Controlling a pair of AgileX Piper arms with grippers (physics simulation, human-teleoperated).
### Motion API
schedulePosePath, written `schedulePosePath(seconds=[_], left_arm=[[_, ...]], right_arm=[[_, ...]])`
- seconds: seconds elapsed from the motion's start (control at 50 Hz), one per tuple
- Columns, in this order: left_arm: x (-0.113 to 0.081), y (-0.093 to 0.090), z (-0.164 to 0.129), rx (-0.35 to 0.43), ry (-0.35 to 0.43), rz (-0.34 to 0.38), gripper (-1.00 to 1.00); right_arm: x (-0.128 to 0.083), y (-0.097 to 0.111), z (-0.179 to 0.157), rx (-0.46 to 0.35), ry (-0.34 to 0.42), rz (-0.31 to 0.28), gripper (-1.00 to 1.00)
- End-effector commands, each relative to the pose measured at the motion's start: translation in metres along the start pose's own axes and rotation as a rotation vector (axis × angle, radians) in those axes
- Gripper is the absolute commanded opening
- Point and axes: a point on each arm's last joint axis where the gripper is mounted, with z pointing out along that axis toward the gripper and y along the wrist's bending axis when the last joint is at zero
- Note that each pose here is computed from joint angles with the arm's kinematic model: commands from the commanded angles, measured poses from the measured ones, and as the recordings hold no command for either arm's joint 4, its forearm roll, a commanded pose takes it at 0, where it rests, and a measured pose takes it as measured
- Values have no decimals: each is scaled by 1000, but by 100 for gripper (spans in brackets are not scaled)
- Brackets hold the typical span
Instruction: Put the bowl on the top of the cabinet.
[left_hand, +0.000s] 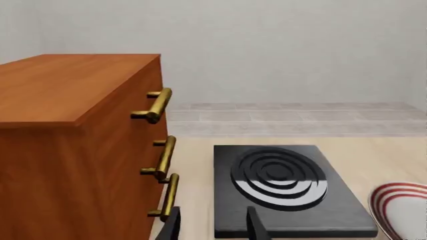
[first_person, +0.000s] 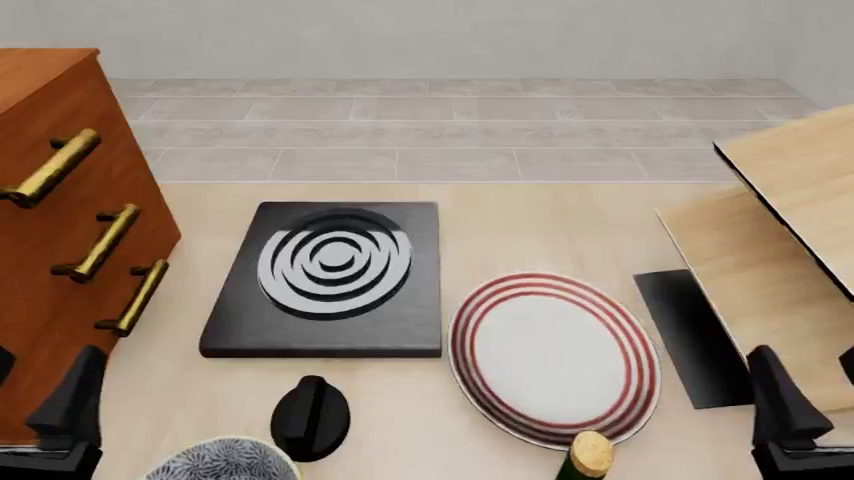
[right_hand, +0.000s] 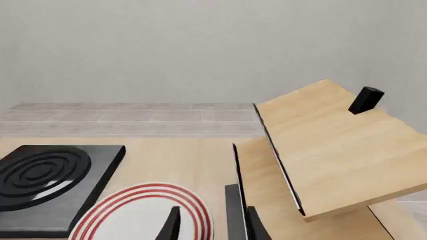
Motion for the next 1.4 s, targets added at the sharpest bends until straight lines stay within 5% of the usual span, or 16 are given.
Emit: schedulePosePath(seconds=[0.02, 0.4, 1.02, 1.4], left_arm=[[-1, -1, 0, 10, 1, 6, 100], [-3, -2, 0, 45, 30, 23, 100], [-56, -9, -11, 234, 311, 67, 100], [-54, -15, -2, 312, 442, 105, 100]], right_arm=[[-8, 1, -1, -10, -1, 2, 100], [0, 1, 0, -11, -1, 1, 100], [-18, 1, -3, -14, -3, -1, 100], [-17, 1, -2, -15, -2, 0, 100]])
